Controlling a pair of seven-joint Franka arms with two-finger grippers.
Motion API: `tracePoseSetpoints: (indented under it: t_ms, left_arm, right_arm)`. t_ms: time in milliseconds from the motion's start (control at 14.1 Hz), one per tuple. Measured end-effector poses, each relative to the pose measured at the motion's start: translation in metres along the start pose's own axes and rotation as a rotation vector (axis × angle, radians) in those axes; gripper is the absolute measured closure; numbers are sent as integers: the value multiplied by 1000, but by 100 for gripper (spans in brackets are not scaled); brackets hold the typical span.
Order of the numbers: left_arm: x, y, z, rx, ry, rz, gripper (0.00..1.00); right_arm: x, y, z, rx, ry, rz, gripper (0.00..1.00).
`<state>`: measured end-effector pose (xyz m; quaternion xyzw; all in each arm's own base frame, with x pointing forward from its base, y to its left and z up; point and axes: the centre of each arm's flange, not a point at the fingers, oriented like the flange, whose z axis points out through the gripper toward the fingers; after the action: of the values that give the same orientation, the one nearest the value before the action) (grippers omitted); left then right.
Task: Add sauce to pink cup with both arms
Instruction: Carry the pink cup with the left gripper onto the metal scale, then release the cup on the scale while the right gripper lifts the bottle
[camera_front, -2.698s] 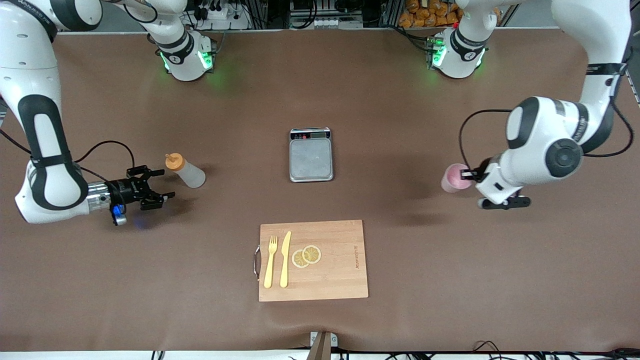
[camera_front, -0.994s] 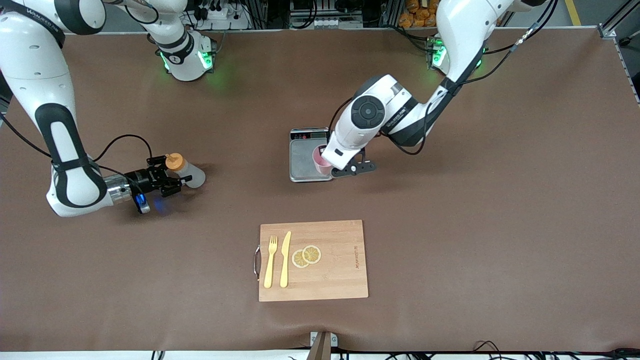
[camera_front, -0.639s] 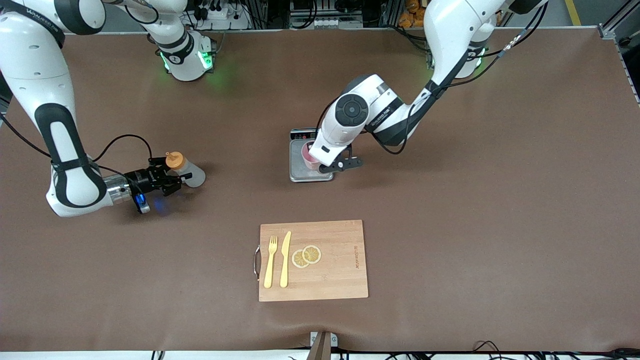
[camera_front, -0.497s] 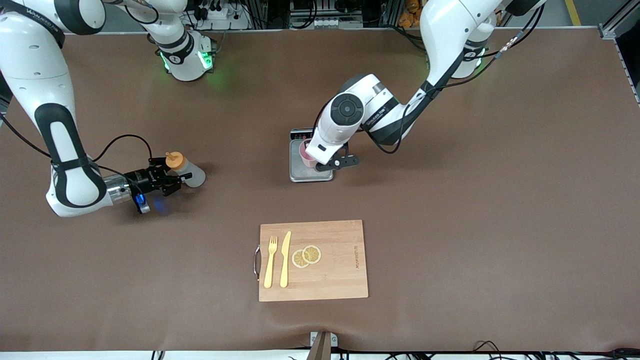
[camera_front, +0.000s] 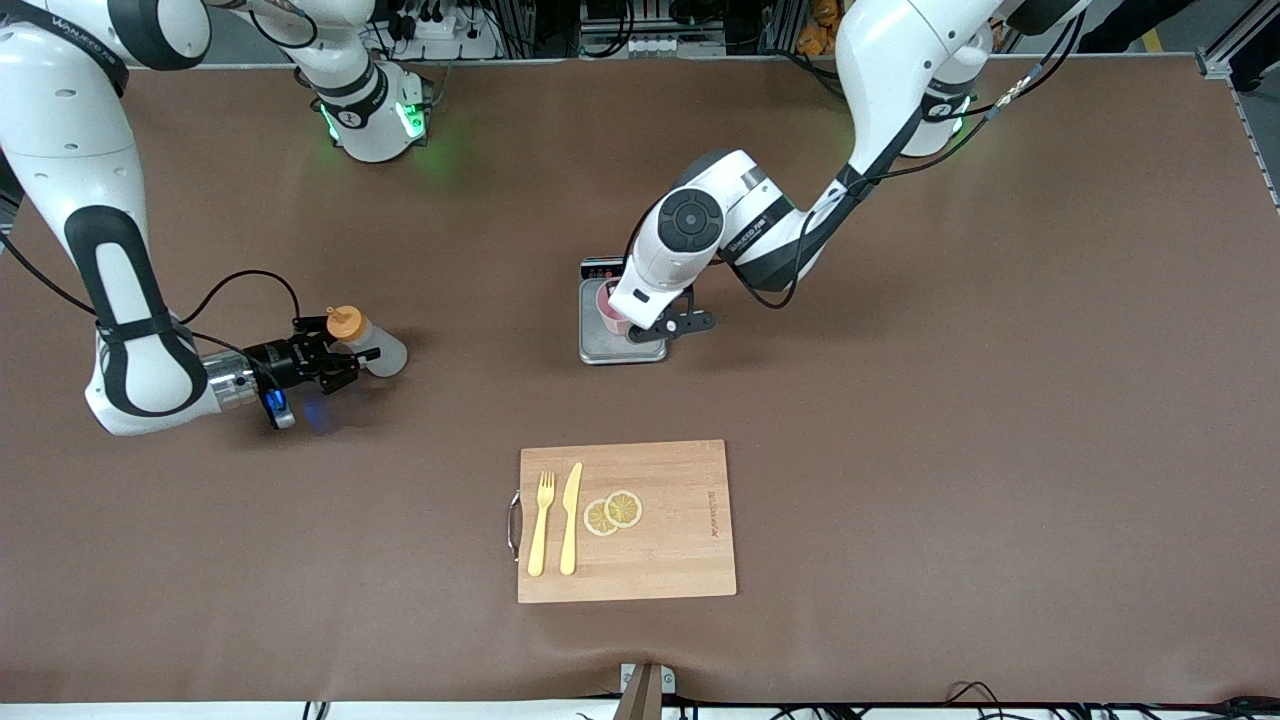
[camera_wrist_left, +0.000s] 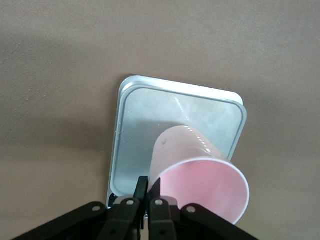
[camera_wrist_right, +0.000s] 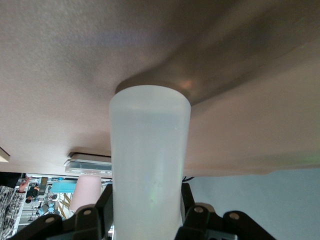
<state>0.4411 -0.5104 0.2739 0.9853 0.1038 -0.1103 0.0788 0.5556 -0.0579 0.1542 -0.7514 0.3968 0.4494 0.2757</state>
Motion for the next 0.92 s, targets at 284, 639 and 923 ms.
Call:
tracePoseSetpoints:
  t_ms: [284,639,923]
  left_arm:
    - [-4,4,4,-9,3,8,96]
    - [-4,4,6,-6,11,15,96]
    - [1,2,5,2,31,22,62]
  right_arm:
    - [-5,-8,-10,-11,24,30,44]
    - [-18,-30,-15,-43,62,48,44]
    - [-25,-41,-17,-85,102,64,44]
